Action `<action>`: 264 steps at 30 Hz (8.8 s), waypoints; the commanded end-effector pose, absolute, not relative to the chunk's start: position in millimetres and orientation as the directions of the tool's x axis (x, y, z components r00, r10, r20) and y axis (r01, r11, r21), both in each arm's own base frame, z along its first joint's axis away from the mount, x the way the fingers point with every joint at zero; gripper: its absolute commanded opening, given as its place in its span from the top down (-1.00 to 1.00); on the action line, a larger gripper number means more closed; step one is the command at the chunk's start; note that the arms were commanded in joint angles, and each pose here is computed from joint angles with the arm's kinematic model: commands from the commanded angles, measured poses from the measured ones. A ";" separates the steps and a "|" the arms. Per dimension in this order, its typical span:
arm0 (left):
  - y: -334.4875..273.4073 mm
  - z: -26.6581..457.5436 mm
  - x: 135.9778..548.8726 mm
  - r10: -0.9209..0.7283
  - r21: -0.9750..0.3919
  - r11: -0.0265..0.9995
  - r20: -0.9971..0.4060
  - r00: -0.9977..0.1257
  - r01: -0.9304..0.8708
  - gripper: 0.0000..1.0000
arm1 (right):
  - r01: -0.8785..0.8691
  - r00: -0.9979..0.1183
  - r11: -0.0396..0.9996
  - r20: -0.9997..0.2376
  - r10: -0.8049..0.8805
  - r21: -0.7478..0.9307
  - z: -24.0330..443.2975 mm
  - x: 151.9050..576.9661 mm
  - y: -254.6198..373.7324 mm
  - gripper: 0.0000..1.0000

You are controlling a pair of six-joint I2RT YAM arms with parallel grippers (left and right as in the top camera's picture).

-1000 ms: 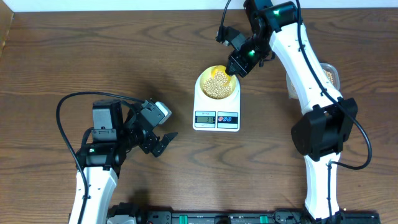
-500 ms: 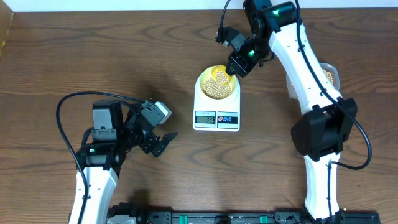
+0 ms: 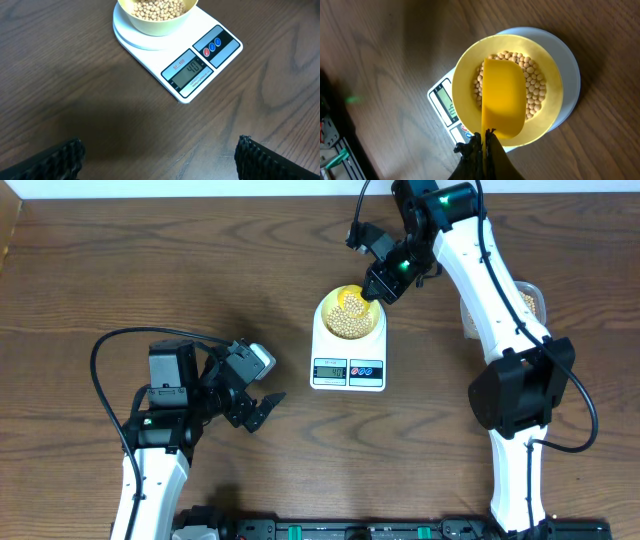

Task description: Scoop item into bowl and weigh 50g on scale

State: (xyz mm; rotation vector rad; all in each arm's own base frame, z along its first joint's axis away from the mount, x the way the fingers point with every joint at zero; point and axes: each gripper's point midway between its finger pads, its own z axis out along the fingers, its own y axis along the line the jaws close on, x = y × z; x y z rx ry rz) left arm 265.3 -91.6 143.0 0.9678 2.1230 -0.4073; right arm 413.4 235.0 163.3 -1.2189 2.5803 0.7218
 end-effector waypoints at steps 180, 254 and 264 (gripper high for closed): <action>-91.4 144.3 266.3 0.518 0.035 0.658 -0.746 -0.419 0.752 -0.95 | -0.843 -0.538 0.478 -0.391 -0.747 0.246 164.4 417.3 233.1 0.98; -91.4 144.3 266.3 0.518 0.035 0.658 -0.746 -0.419 0.752 -0.95 | -0.849 -0.528 0.475 -0.397 -0.750 0.231 164.5 417.1 243.0 0.98; -91.4 144.1 266.2 0.518 0.035 0.658 -0.746 -0.419 0.752 -0.95 | -0.801 -0.599 0.480 -0.470 -0.649 0.357 178.3 425.7 228.3 0.98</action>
